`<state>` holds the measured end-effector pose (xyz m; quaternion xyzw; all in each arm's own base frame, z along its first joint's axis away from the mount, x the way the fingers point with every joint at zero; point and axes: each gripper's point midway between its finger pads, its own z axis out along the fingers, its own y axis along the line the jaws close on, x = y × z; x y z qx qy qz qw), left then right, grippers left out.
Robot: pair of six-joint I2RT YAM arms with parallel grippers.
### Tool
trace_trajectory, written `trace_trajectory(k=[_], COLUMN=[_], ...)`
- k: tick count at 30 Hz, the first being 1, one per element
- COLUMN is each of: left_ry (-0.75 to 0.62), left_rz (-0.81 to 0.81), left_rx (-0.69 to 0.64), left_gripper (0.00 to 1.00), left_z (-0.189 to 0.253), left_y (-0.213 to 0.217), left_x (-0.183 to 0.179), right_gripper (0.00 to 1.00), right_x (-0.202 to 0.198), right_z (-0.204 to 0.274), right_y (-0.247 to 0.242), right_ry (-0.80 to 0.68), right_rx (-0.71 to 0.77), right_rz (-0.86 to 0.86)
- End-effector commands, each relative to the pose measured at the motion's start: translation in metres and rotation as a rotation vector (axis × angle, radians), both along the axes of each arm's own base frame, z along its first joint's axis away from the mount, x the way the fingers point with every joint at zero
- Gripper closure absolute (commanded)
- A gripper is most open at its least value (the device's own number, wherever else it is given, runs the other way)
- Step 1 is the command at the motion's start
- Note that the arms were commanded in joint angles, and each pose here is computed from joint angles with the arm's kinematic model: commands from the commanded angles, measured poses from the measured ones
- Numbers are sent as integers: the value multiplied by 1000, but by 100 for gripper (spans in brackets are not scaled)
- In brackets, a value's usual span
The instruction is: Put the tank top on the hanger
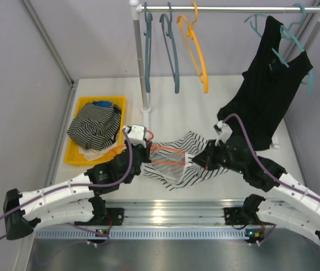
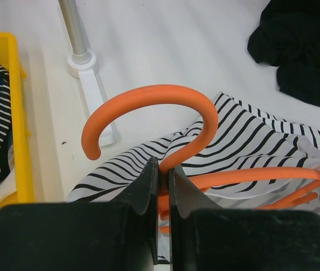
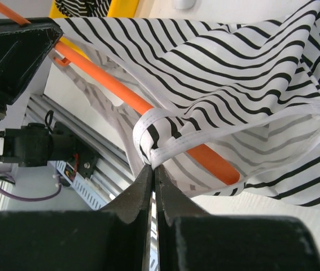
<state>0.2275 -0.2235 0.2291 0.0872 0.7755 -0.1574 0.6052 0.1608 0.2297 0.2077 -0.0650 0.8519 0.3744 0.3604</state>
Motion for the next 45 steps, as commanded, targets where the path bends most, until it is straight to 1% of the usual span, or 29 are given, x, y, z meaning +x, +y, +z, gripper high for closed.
trace_trajectory(k=[1, 6, 11, 16, 17, 18, 22, 30, 35, 39, 45], left_ry=[-46, -62, -77, -79, -89, -101, -117, -114, -110, -105, -96], left_rz=[41, 11, 64, 73, 70, 124, 165, 83, 48, 25, 0], left_rx=[-96, -149, -163, -170, -196, -198, -198, -203, -204, -203, -222], left_gripper=[100, 100, 100, 100, 100, 100, 100, 100, 100, 100, 100], left_z=[34, 43, 50, 47, 51, 52, 53, 57, 57, 57, 58], left_y=[9, 3, 4, 1, -4, 3, 4, -25, -43, -51, -55], left_x=[0, -3, -2, -4, -7, -5, -7, -10, -11, -11, -15], right_gripper=[100, 100, 100, 100, 100, 100, 100, 100, 100, 100, 100], right_x=[7, 7, 8, 6, 6, 6, 5, 11, 19, 25, 38], right_z=[30, 35, 41, 41, 42, 43, 42, 48, 70, 88, 93], right_y=[-6, -3, -5, -2, -2, -2, -3, 3, 4, 4, -3], right_ry=[-72, -75, -85, -79, -79, -80, -76, -92, -139, -173, -190], right_rx=[32, 48, 52, 69, 75, 78, 77, 88, 95, 106, 85], right_rz=[-32, -24, -32, -21, -22, -24, -24, -24, -34, -40, -72])
